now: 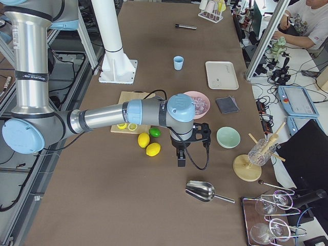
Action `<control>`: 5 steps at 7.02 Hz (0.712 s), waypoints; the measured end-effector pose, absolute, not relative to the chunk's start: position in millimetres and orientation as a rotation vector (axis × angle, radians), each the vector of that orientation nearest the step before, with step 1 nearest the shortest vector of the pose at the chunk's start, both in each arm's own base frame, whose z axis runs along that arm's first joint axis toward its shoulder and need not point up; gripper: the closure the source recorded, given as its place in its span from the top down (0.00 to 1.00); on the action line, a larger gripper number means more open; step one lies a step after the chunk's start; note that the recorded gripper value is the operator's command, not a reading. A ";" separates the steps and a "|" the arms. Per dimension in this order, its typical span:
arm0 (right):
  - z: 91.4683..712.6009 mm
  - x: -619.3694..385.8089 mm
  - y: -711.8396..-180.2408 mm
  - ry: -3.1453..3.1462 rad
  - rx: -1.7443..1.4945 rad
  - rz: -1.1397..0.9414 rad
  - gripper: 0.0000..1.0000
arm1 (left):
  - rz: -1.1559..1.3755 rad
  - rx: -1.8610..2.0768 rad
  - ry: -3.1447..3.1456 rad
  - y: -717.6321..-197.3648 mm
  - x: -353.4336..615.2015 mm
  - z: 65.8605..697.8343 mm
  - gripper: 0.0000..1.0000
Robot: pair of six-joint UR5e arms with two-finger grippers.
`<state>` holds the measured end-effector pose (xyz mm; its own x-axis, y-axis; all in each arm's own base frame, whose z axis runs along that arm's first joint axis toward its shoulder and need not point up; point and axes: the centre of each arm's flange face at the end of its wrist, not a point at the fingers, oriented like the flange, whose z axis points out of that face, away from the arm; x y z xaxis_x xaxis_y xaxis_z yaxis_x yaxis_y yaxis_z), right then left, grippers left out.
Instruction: Mash ice and strawberries in cup
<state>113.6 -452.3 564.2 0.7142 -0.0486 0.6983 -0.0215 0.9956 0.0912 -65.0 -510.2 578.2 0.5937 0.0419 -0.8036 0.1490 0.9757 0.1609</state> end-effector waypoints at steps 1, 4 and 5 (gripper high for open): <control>561.0 112.0 -453.8 -0.783 0.100 -0.019 0.99 | -0.058 0.234 0.906 -513.1 -67.9 578.3 0.98; 549.4 106.7 -459.9 -0.816 0.119 -0.034 0.99 | -0.029 0.265 0.818 -542.6 -57.1 571.0 0.98; 547.6 104.3 -461.7 -0.812 0.122 -0.045 0.99 | -0.011 0.287 0.813 -549.7 -52.7 569.4 0.98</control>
<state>104.3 -461.7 547.6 0.6874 -0.0865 0.7211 -0.0069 0.9921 0.1256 -52.7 -549.7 569.4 0.6892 0.1004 -0.7176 0.1192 0.9612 0.2490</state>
